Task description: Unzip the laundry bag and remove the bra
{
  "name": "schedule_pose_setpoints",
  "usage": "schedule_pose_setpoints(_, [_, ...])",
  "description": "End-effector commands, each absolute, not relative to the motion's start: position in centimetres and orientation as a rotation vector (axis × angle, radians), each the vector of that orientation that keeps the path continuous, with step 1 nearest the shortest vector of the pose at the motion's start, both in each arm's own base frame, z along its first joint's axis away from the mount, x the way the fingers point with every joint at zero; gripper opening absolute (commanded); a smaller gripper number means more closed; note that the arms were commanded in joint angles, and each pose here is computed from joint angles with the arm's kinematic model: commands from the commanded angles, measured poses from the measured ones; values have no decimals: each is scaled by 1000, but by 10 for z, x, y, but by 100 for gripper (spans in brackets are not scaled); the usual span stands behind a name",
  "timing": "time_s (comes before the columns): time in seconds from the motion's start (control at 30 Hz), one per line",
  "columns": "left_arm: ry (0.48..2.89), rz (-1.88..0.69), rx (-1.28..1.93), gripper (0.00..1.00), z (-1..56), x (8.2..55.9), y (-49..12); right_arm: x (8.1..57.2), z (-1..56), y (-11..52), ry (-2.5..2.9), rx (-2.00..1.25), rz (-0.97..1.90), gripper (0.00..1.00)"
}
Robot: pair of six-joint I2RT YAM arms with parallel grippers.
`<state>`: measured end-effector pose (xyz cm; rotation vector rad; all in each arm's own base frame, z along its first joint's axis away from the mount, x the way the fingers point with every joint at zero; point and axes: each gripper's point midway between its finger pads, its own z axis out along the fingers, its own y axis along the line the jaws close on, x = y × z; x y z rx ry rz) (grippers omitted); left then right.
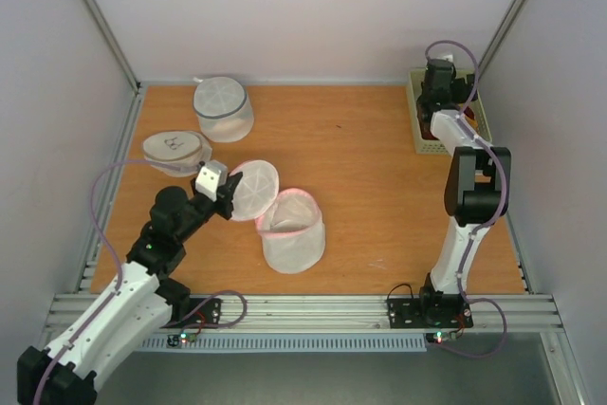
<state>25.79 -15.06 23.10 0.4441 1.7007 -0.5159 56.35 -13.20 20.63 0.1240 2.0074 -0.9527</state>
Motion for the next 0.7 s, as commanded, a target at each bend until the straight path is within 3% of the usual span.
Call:
schedule_pose_setpoints(0.0, [1491,-448,520,1,282,263,-156,549,250,-116,1933,172,-927,98])
schedule_pose_setpoints(0.67, [1034,-148,987,1,305,252,-211,503,292,-39,1862,109,-714,98])
